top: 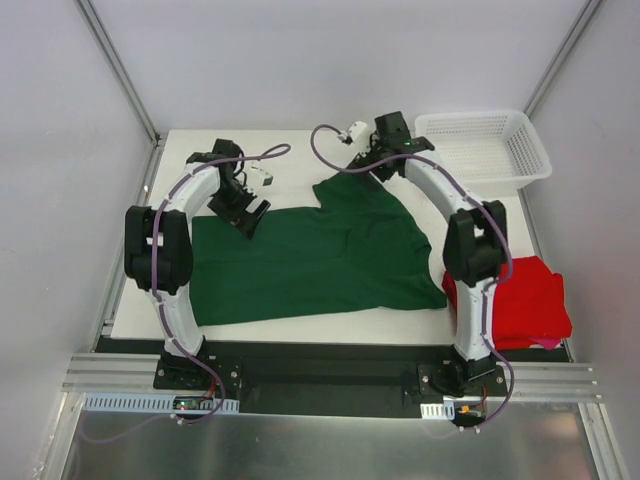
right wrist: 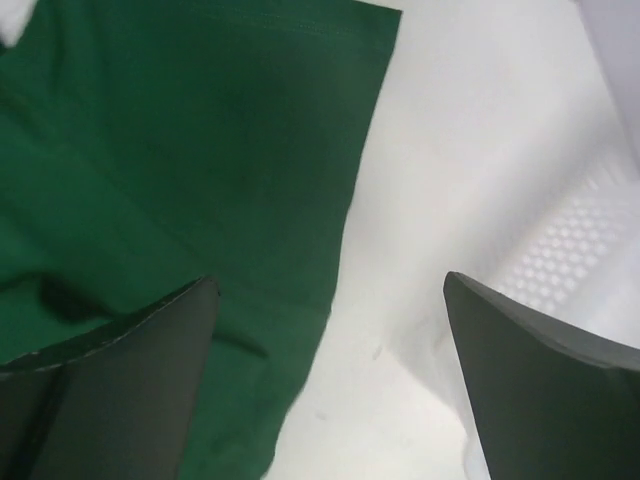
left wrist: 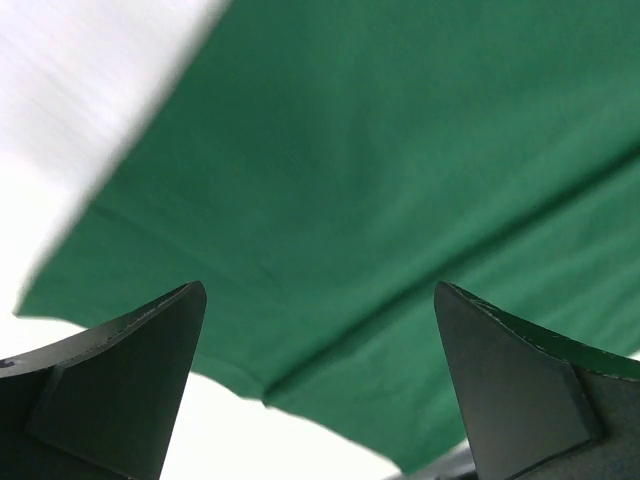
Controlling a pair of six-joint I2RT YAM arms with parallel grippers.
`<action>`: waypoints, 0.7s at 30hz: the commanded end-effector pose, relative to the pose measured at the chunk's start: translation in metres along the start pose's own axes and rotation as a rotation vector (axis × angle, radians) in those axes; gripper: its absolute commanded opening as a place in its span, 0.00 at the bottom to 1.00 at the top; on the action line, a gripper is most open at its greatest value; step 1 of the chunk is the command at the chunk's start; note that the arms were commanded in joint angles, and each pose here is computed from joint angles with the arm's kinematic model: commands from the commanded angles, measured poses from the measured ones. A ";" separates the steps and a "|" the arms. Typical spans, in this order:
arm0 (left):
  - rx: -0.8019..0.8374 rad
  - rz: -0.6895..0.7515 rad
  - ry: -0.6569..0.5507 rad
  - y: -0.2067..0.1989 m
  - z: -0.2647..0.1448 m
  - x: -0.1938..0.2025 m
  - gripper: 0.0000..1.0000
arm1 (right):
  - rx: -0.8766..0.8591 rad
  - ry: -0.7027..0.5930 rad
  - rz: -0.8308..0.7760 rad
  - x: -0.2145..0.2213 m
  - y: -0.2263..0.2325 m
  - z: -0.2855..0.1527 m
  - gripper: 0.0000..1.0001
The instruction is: Fold and stack the t-shirts
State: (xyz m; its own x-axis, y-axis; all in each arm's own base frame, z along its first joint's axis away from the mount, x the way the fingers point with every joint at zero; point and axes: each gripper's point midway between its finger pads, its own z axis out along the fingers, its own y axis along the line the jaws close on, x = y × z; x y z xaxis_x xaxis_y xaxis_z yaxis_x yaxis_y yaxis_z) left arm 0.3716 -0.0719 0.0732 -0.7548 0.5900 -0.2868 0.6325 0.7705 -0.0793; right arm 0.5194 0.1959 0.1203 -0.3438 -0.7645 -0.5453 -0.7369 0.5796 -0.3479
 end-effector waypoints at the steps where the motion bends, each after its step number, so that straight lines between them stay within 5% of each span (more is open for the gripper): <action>1: -0.024 0.106 0.004 -0.014 -0.025 0.017 0.99 | -0.055 -0.039 -0.003 -0.008 0.013 -0.078 1.00; 11: -0.063 0.433 0.210 -0.019 -0.013 0.065 0.99 | -0.727 0.341 -0.260 0.121 0.130 -0.126 1.00; 21: -0.025 0.615 0.279 -0.012 -0.020 0.067 0.99 | -0.731 0.385 -0.505 0.179 0.135 -0.119 1.00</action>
State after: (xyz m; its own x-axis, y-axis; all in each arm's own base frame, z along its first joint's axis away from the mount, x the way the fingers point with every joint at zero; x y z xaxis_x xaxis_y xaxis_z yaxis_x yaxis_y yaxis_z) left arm 0.3111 -0.0434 0.0590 -0.3676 0.9289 -0.0452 0.9281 0.3695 0.0454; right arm 0.2829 0.1114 0.0458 -0.0917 -0.9900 -0.1072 -0.9679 0.0633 0.2431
